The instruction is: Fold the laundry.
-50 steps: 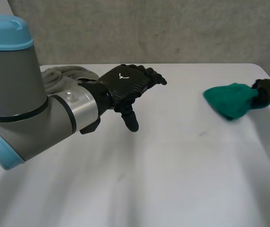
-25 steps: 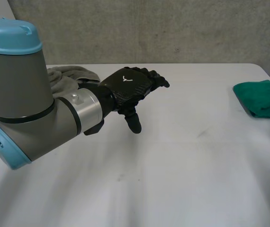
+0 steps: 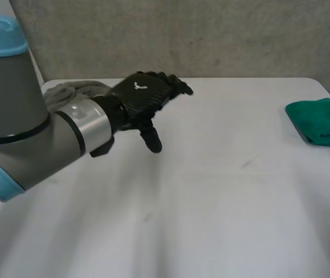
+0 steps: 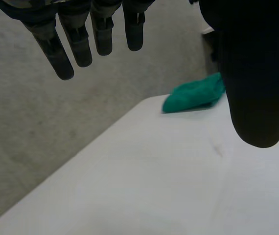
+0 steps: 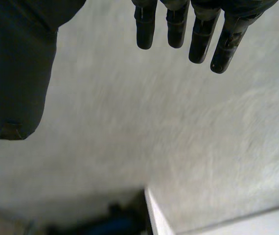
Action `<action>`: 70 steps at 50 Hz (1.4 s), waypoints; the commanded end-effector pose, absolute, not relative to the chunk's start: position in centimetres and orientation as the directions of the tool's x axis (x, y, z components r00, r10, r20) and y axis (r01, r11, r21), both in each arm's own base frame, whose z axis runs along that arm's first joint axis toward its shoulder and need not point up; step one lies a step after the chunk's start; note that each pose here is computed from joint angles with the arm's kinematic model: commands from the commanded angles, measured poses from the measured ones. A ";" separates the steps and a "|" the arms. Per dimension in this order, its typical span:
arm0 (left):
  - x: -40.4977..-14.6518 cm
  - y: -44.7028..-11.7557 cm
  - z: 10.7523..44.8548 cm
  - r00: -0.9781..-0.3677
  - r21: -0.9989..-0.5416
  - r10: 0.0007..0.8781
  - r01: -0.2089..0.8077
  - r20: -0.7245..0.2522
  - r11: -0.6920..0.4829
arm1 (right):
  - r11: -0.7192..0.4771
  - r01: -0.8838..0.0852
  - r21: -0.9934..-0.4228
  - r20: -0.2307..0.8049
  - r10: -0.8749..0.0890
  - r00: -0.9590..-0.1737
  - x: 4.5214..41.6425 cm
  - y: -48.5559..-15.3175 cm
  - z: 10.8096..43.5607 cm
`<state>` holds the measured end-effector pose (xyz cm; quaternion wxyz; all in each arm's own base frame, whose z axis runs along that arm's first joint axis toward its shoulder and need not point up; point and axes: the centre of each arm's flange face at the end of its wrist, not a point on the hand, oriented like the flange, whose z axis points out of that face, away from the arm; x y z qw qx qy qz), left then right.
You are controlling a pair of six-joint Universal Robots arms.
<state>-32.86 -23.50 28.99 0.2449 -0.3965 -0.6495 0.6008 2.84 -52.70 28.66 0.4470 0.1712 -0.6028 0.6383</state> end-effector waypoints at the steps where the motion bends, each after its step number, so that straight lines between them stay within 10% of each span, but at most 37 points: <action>1: -30.2 -26.8 30.5 -0.699 -0.980 0.689 0.170 -0.191 -0.099 | -0.204 -0.512 -0.835 0.506 0.081 -0.859 14.3 -48.5 32.2; 7: -27.7 -30.2 30.7 -0.775 -0.977 0.595 0.156 -0.214 -0.148 | -0.168 -0.245 -0.955 0.287 -0.314 -0.905 21.4 -42.1 31.0; 13: -23.8 -35.7 28.2 -0.844 -0.975 0.490 0.186 -0.220 -0.118 | -0.031 -0.276 -0.961 0.239 -0.596 -0.767 27.7 -34.4 25.5; 20: -19.4 -42.2 22.0 -0.853 -0.941 0.402 0.330 -0.332 -0.078 | 0.030 -0.419 -0.908 0.279 -0.702 -0.655 29.2 -28.7 20.6; 26: -17.5 -45.9 15.8 -0.748 -0.845 0.415 0.524 -0.517 -0.107 | 0.060 -0.519 -0.853 0.311 -0.741 -0.596 28.3 -26.3 17.2; 36: -17.1 -48.0 11.1 -0.733 -0.830 0.426 0.551 -0.529 -0.083 | 0.077 -0.530 -0.845 0.307 -0.742 -0.596 27.5 -24.9 16.3; 45: -23.1 -42.9 20.9 -0.826 -0.895 0.344 0.400 -0.446 -0.200 | 0.090 -0.527 -0.845 0.323 -0.699 -0.638 26.2 -25.8 16.9; 52: -28.8 -33.9 25.8 -0.823 -0.946 0.488 0.171 -0.290 -0.275 | 0.086 -0.504 -0.860 0.333 -0.653 -0.680 25.1 -26.7 18.4; 62: -37.9 -19.6 18.7 -0.554 -0.978 0.812 0.189 -0.183 -0.092 | 0.093 -0.496 -0.863 0.362 -0.570 -0.737 23.3 -28.4 19.7; 70: -36.7 -21.1 20.9 -0.602 -0.980 0.778 0.179 -0.181 -0.089 | 0.084 -0.491 -0.867 0.369 -0.553 -0.747 23.0 -28.9 19.8</action>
